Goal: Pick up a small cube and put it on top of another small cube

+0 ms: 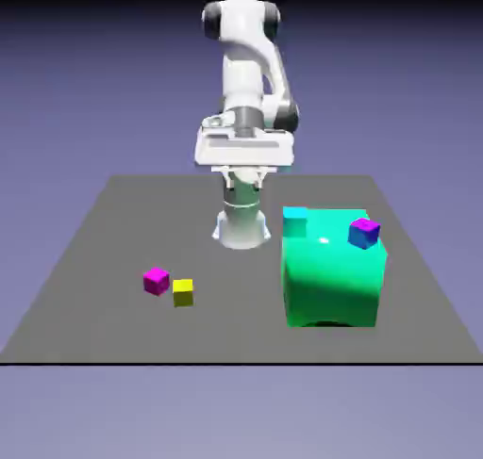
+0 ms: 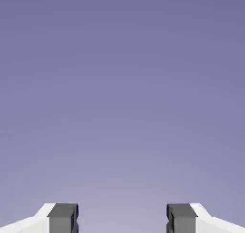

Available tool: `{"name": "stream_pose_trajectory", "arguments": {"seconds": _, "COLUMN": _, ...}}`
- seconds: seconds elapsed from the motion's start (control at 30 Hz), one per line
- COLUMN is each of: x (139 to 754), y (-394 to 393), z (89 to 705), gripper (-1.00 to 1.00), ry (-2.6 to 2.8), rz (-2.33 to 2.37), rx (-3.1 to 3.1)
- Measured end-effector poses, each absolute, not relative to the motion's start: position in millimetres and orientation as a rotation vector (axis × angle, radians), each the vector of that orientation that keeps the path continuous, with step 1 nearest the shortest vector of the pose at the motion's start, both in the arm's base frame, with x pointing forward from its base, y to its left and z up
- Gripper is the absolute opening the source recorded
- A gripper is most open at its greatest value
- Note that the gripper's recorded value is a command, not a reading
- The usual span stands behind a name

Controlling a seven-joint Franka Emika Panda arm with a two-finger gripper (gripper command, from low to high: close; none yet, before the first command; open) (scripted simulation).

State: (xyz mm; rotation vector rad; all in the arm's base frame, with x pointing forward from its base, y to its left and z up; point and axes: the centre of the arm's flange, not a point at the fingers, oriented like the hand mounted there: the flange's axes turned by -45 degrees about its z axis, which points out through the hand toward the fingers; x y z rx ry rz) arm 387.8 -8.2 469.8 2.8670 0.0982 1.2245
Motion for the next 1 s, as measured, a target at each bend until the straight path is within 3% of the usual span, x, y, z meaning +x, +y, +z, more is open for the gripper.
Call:
{"name": "stream_pose_trajectory", "arguments": {"seconds": 0.53, "x": 312.1, "y": -203.1, "z": 559.7, "gripper": 0.00, "ry": 0.299, "rz": 1.328, "rx": 2.751}}
{"name": "stream_pose_trajectory", "arguments": {"seconds": 0.77, "x": 263.0, "y": -289.9, "z": 542.6, "gripper": 0.00, "ry": 0.402, "rz": 1.373, "rx": 2.757}}
{"name": "stream_pose_trajectory", "arguments": {"seconds": 1.0, "x": 219.4, "y": -363.6, "z": 484.9, "gripper": 0.00, "ry": 0.540, "rz": 1.437, "rx": 2.789}}
